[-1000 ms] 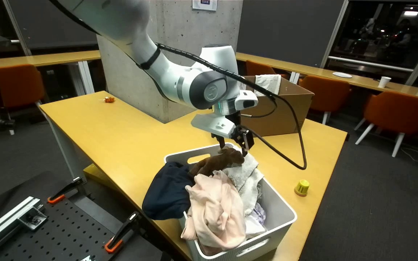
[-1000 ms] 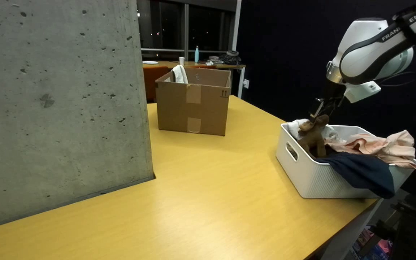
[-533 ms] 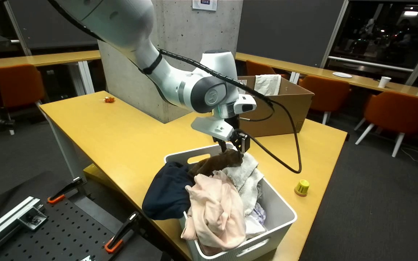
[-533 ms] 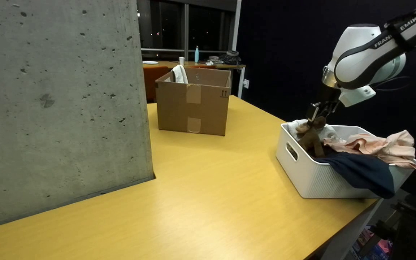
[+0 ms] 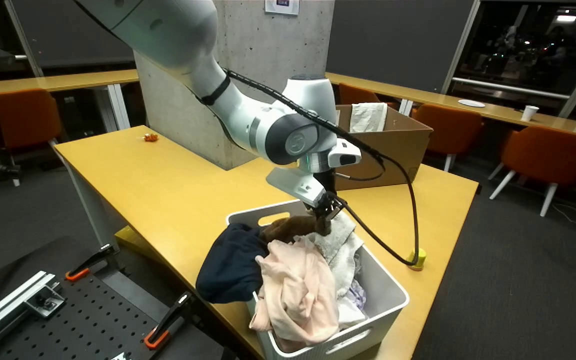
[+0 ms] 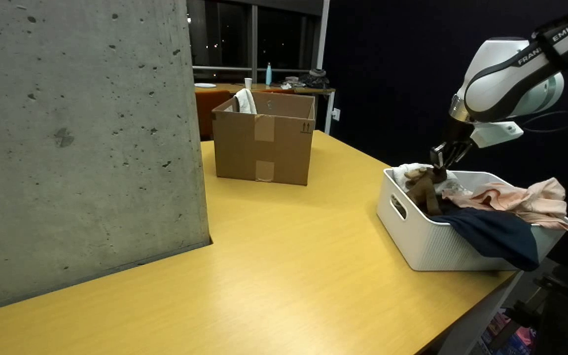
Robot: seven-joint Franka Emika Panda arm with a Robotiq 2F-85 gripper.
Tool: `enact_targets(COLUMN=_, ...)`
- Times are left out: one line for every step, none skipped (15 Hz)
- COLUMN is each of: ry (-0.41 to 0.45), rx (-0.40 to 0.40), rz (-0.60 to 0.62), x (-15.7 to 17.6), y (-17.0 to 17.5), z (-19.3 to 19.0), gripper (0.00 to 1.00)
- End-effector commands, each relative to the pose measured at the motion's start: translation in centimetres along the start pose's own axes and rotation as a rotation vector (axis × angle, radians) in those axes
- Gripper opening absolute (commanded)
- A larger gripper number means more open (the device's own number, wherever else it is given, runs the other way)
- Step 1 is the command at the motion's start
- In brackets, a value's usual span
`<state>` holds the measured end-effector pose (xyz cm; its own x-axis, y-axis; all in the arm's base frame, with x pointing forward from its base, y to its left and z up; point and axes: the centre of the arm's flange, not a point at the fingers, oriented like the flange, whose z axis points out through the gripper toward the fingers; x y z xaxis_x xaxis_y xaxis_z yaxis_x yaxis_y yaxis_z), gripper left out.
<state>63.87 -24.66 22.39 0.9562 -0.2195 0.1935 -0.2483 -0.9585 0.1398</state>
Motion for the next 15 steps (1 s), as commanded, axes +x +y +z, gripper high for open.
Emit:
enact_targets(ry=0.009, rx=0.024, rz=0.021, x=-0.6, y=0.3, z=-2.9, gripper=0.03)
enact_targets(ry=0.023, rx=0.020, rz=0.018, x=-0.1, y=0.1, z=-4.1, gripper=0.03)
enact_targets(ry=0.042, rx=0.016, rz=0.017, x=0.5, y=-0.1, z=-5.8, gripper=0.00)
enact_targets(ry=0.066, rx=0.012, rz=0.011, x=1.3, y=-0.3, z=-7.8, gripper=0.03)
enact_targets(ry=0.096, rx=0.009, rz=0.002, x=2.2, y=-0.7, z=-10.4, gripper=0.03)
enact_targets(ry=0.128, rx=0.009, rz=-0.009, x=2.7, y=-1.4, z=-12.6, gripper=0.03)
enact_targets(ry=0.154, rx=0.014, rz=-0.022, x=3.2, y=-2.3, z=-14.8, gripper=0.03)
enact_targets(ry=0.178, rx=0.024, rz=-0.041, x=3.3, y=-3.7, z=-17.0, gripper=0.03)
enact_targets(ry=0.200, rx=0.029, rz=-0.064, x=3.3, y=-5.1, z=-19.3, gripper=0.03)
enact_targets(ry=0.211, rx=0.037, rz=-0.092, x=2.7, y=-6.9, z=-21.3, gripper=0.03)
enact_targets(ry=0.205, rx=0.055, rz=-0.128, x=1.7, y=-8.7, z=-23.0, gripper=0.03)
enact_targets(ry=0.201, rx=0.065, rz=-0.155, x=0.6, y=-10.7, z=-24.6, gripper=0.03)
enact_targets(ry=0.185, rx=0.080, rz=-0.191, x=-1.0, y=-12.5, z=-25.8, gripper=0.03)
enact_targets(ry=0.173, rx=0.091, rz=-0.223, x=-2.6, y=-14.2, z=-26.8, gripper=0.03)
enact_targets(ry=0.156, rx=0.101, rz=-0.249, x=-4.4, y=-15.8, z=-27.4, gripper=0.03)
